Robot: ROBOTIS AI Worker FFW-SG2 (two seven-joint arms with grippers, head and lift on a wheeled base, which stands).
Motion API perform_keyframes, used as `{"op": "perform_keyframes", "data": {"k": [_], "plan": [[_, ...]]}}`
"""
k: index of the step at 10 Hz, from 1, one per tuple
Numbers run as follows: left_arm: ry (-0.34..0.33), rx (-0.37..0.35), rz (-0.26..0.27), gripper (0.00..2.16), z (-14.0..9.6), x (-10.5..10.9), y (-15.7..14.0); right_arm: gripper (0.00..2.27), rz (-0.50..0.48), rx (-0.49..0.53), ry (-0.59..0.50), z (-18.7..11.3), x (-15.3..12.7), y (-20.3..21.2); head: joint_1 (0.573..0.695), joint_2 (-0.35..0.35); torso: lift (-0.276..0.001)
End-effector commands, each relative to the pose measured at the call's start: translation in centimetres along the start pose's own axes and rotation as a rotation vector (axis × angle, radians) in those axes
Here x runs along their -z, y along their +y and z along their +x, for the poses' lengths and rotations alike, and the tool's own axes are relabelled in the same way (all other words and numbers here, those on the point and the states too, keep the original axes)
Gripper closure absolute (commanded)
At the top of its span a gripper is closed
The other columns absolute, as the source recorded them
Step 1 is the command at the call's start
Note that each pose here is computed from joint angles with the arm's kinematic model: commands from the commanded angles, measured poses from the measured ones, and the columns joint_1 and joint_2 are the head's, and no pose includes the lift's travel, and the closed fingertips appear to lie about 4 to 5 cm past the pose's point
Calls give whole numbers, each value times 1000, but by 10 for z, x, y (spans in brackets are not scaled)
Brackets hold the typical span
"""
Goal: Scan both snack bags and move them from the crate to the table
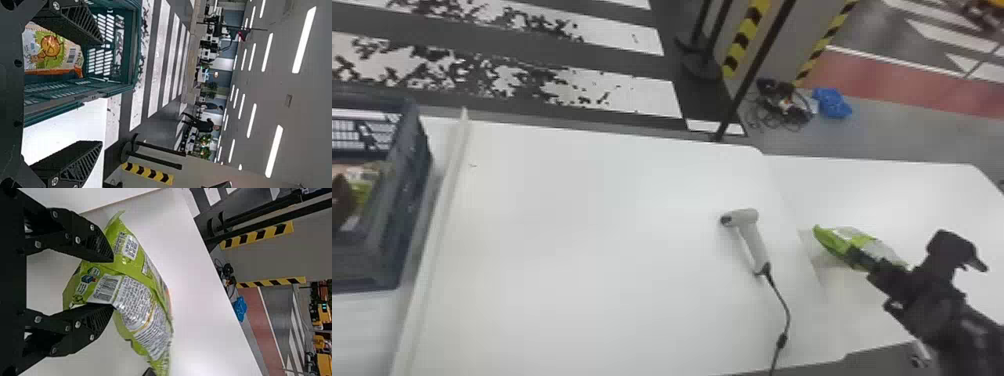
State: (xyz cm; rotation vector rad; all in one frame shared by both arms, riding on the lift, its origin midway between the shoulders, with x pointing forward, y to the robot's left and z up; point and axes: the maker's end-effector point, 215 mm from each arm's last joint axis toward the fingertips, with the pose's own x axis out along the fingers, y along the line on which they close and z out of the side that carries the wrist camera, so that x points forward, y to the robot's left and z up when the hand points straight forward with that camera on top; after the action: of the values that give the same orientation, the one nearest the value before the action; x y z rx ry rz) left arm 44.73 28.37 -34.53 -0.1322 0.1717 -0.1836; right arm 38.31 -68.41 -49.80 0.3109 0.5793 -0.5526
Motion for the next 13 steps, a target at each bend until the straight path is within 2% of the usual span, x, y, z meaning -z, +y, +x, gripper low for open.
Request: {"op": "perform_keyframes", "data": {"k": [1,2,3,5,7,8,10,11,13], "plan": [[10,0,0,100,-1,1,0,56,-10,-6,-143,-9,-36,5,695,-350,-88],[8,1,1,100,-1,-2,-1,39,-43,-13,-255,-27,-65,17,695,-350,-88],[7,5,1,100,0,-3,-3,39,-64,-42,-306,-45,-79,37,695,-350,-88],[9,3,-3,100,0,-3,-4,36,-130,-137,-369,-78,-91,101,695,-350,-88],[10,5,-4,100,0,-2,-5,33,-239,-292,-427,-117,-80,194,695,-350,-88],[7,4,-4,100,0,-3,-5,33,-293,-362,-447,-136,-63,240,695,-344,-88],[8,4,-6,100,-1,-2,-6,39,-325,-489,-459,-167,-20,315,695,-204,-88],[9,5,-6,100,-1,-1,-7,43,-344,-539,-465,-181,4,350,695,-169,-88],[9,6,0,113,-1,0,-8,43,-361,-582,-512,-207,27,392,695,-60,-88]]}}
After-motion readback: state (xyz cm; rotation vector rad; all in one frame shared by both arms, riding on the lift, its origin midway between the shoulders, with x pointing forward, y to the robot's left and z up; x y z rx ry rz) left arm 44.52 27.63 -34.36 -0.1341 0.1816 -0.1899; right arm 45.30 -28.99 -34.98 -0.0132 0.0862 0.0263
